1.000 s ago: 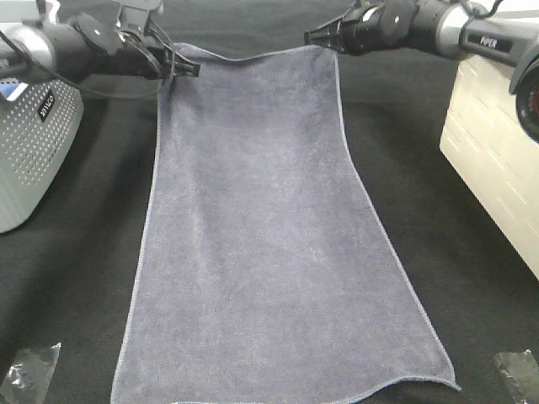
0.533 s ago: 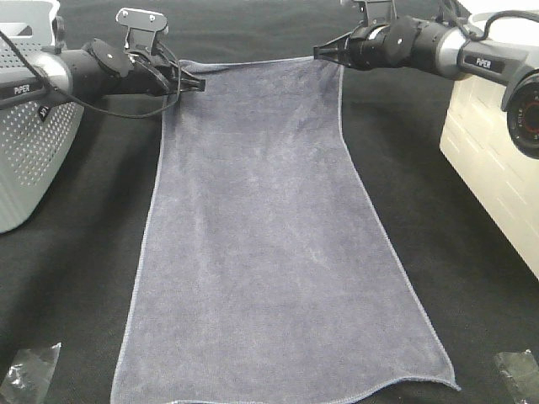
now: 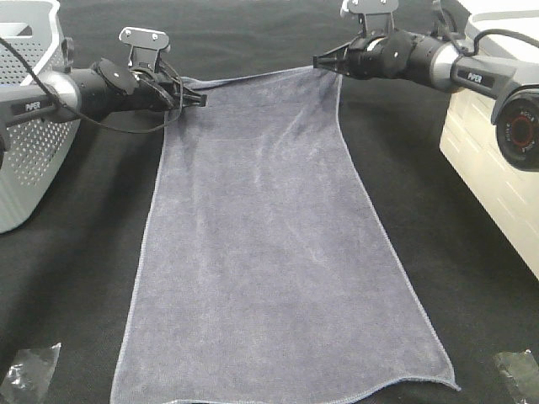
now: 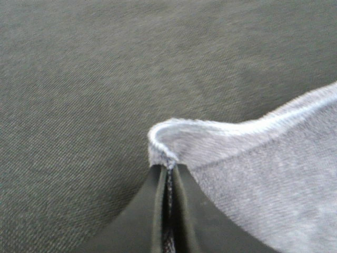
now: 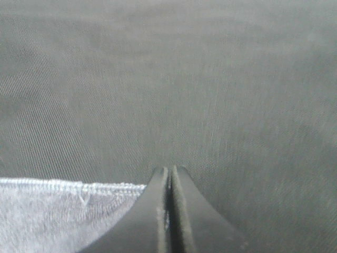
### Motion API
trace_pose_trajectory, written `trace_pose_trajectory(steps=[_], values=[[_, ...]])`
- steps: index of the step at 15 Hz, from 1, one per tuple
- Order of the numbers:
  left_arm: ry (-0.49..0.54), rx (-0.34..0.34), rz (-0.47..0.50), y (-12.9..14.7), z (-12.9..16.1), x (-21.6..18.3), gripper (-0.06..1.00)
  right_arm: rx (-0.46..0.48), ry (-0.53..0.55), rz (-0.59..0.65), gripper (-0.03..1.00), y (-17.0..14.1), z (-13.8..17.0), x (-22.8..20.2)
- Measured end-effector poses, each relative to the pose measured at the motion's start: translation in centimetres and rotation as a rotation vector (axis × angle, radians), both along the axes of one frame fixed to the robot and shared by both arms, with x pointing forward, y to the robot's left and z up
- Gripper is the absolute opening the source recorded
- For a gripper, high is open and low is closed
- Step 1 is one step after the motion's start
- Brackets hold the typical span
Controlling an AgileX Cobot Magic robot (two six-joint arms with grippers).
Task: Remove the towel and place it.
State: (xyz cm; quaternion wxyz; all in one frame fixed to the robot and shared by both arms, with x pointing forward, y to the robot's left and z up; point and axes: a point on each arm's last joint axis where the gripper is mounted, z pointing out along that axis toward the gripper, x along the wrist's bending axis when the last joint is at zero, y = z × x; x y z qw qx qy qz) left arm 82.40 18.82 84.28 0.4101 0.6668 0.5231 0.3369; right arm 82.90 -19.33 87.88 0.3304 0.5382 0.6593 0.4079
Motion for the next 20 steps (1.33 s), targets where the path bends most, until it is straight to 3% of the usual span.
trace_pose_trajectory(steps=[2, 4, 5, 7, 8, 10, 13, 17, 20], values=[[-0.013, 0.003, 0.019, 0.2, -0.3, 0.1, 0.12, 0.009, 0.014, -0.005, 0.02, -0.1, -0.8, 0.0], [-0.032, 0.005, 0.037, 0.3, -0.2, 0.2, 0.29, 0.025, 0.025, -0.01, 0.09, 0.0, -1.1, 0.0], [-0.043, 0.0, 0.053, 0.4, -0.1, 0.2, 0.4, 0.031, 0.027, -0.012, 0.19, 0.0, -1.1, 0.0], [-0.048, -0.025, 0.078, 0.5, -0.1, 0.3, 0.6, 0.044, 0.029, -0.017, 0.49, 0.0, -1.1, -0.1], [-0.046, -0.036, 0.085, 0.6, -0.1, 0.3, 0.66, 0.043, 0.039, -0.015, 0.59, 0.0, -1.2, -0.1], [-0.041, -0.042, 0.084, 0.5, -0.2, 0.3, 0.69, 0.039, 0.099, -0.001, 0.67, 0.1, -1.6, -0.4], [0.008, -0.058, -0.001, -0.2, 1.4, 0.0, 0.69, 0.007, 0.248, 0.051, 0.69, 0.3, -1.2, -1.4], [0.143, -0.064, -0.262, -2.0, 9.4, -2.1, 0.69, -0.014, 0.395, 0.136, 0.69, 0.5, 7.7, -4.0], [0.361, -0.005, -0.312, -1.4, 15.0, -5.2, 0.69, -0.032, 0.539, 0.203, 0.69, 0.3, 15.0, -7.8]])
